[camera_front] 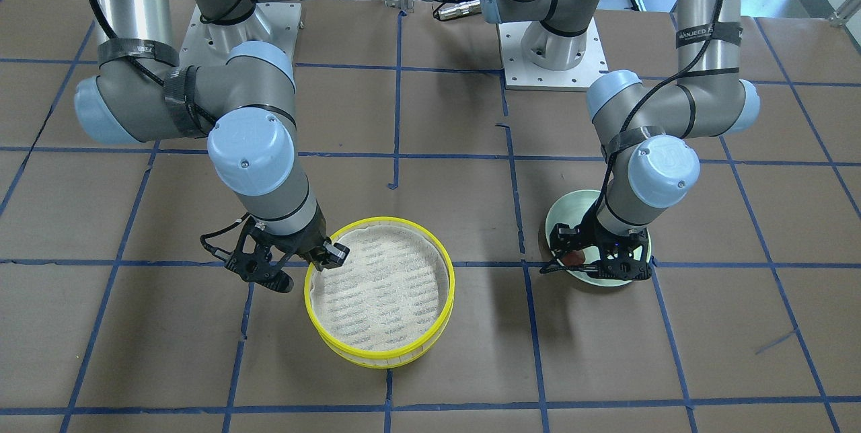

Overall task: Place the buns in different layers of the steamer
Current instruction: 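Grasp the brown bun on the plate with the left gripper and lift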

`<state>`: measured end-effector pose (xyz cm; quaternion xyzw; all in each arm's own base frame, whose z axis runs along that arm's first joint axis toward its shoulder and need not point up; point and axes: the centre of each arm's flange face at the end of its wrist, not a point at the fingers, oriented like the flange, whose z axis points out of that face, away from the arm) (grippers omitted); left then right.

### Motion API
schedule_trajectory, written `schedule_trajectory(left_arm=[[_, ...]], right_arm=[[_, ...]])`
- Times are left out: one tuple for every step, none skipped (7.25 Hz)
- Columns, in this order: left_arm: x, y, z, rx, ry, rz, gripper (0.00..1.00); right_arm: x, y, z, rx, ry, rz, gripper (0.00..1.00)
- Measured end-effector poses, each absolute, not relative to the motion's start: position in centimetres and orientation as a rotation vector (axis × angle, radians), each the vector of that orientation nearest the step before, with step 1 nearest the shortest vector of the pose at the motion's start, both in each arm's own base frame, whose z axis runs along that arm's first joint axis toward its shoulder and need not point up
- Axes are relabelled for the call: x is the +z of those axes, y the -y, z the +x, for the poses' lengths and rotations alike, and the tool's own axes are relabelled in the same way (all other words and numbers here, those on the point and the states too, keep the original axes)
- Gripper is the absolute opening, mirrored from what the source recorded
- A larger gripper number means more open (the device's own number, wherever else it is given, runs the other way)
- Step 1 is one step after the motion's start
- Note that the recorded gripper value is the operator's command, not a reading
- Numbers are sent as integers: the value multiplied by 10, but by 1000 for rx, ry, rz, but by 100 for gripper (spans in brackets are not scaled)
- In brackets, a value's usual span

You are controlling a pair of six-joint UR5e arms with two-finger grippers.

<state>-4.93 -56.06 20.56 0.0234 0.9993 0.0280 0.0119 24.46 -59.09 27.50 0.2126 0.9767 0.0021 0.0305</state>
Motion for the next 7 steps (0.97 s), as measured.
schedule_trajectory(left_arm=[[205, 560, -49, 89, -3116, 72, 38], [205, 560, -49, 90, -3115, 71, 30], [205, 560, -49, 90, -3115, 71, 14], [205, 560, -49, 90, -3116, 70, 2], [207, 561, -49, 81, -3116, 67, 2], [217, 563, -51, 45, -3114, 58, 2], [242, 565, -55, -30, -3106, 48, 2]], right_arm=[[276, 591, 244, 8, -3013, 656, 5], [276, 591, 243, 16, -3016, 660, 5], [273, 591, 243, 32, -3020, 663, 5], [270, 589, 243, 60, -3026, 667, 5], [267, 587, 242, 90, -3038, 670, 6], [267, 587, 241, 99, -3048, 672, 6], [270, 587, 241, 99, -3051, 674, 6]])
